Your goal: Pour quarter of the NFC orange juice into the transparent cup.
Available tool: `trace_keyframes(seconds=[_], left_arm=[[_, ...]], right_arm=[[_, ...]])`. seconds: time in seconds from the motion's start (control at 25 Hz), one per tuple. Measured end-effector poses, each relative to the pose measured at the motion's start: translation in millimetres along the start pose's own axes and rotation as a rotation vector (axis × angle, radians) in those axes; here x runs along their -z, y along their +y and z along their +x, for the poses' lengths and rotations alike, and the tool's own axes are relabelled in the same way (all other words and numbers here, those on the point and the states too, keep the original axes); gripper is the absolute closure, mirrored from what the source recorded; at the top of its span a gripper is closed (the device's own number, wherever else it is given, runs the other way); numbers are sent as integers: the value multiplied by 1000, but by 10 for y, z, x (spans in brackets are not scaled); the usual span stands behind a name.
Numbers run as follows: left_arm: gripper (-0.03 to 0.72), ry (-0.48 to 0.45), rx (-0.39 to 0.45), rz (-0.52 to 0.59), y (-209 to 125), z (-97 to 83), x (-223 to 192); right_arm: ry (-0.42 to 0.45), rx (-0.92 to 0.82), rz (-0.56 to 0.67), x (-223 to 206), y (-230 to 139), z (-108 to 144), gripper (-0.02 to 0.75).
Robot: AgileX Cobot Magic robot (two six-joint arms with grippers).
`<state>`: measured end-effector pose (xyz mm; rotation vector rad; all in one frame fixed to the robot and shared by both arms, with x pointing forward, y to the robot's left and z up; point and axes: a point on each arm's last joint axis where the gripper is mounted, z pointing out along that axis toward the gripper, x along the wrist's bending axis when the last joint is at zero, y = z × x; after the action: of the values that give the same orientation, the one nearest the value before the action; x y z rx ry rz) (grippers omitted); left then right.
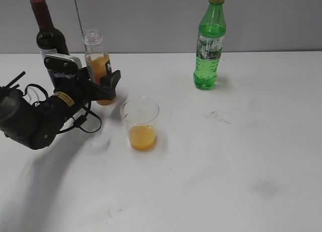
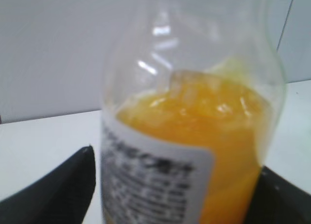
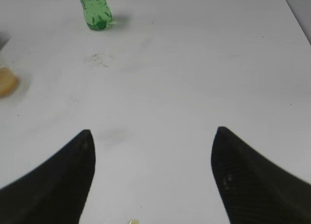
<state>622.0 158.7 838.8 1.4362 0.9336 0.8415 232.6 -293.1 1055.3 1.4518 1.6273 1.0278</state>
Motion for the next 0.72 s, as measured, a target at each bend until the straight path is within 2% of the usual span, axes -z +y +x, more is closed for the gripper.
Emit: trace_keyframes(seconds=[0.28,0.64,0.72], left_arm=[[30,1,4,29,-17,-10,129],[31,21,-9,108,302,-66,802],[34,45,-6,185,381,-49,915]], right_arm=[[0,0,0,0,0,0,166],[0,0,0,0,0,0,166],[0,0,0,0,0,0,166]])
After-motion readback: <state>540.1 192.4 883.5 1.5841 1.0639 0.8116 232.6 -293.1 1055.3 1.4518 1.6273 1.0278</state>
